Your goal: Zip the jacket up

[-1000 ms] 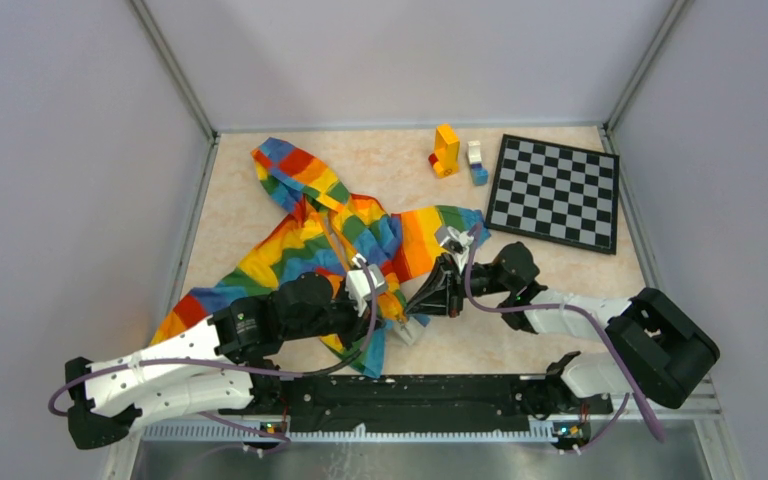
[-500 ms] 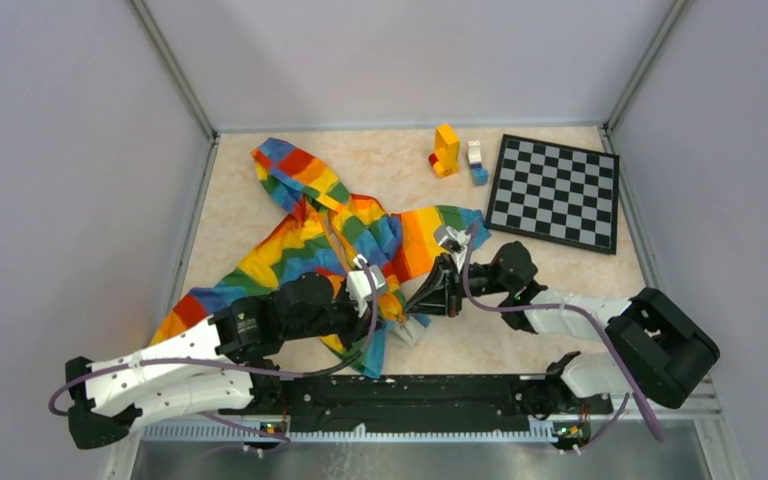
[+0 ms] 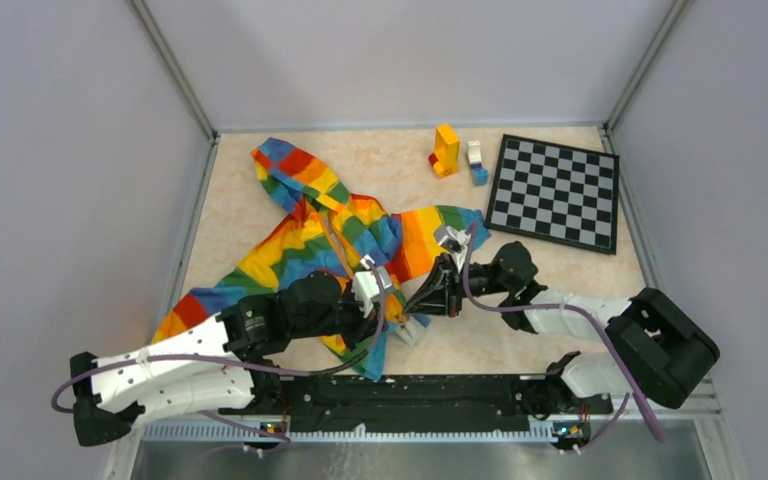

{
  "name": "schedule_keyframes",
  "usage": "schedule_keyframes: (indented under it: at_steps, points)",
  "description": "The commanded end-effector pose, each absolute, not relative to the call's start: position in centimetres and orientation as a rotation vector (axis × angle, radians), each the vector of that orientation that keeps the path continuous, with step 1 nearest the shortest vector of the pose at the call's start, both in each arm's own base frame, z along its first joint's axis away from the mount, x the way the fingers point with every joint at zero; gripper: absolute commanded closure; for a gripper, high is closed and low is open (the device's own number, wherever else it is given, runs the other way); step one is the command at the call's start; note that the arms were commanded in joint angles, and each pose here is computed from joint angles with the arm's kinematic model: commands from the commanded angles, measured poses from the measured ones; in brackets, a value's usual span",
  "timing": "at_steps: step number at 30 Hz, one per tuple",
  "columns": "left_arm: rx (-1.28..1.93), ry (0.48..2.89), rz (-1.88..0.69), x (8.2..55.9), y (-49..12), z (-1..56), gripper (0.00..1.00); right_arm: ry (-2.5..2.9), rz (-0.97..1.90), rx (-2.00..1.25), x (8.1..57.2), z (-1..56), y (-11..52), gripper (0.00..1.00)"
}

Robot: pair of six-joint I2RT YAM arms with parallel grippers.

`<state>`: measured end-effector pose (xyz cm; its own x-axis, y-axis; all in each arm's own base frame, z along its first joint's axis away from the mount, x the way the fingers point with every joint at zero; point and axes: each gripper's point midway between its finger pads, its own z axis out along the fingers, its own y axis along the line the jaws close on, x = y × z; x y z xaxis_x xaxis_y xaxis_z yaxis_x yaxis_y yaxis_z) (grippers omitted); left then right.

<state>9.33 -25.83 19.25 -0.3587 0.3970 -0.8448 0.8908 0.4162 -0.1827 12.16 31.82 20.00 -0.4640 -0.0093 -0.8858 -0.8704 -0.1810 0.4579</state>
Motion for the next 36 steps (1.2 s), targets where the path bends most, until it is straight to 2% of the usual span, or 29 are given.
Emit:
schedule_keyframes:
  at_steps: [1,21,36]
  points:
    - [1.067,1.863,-0.889,9.8,-27.0,21.6,1.00,1.357,1.704,-1.052,12.6,21.7,32.0,1.00]
    - [1.079,1.846,-0.972,9.0,-28.1,20.8,1.00,1.255,1.758,-1.035,11.3,23.5,31.8,1.00]
    - [0.923,1.797,-1.057,9.3,-28.1,21.7,1.00,1.176,1.749,-1.090,9.4,23.6,31.8,1.00]
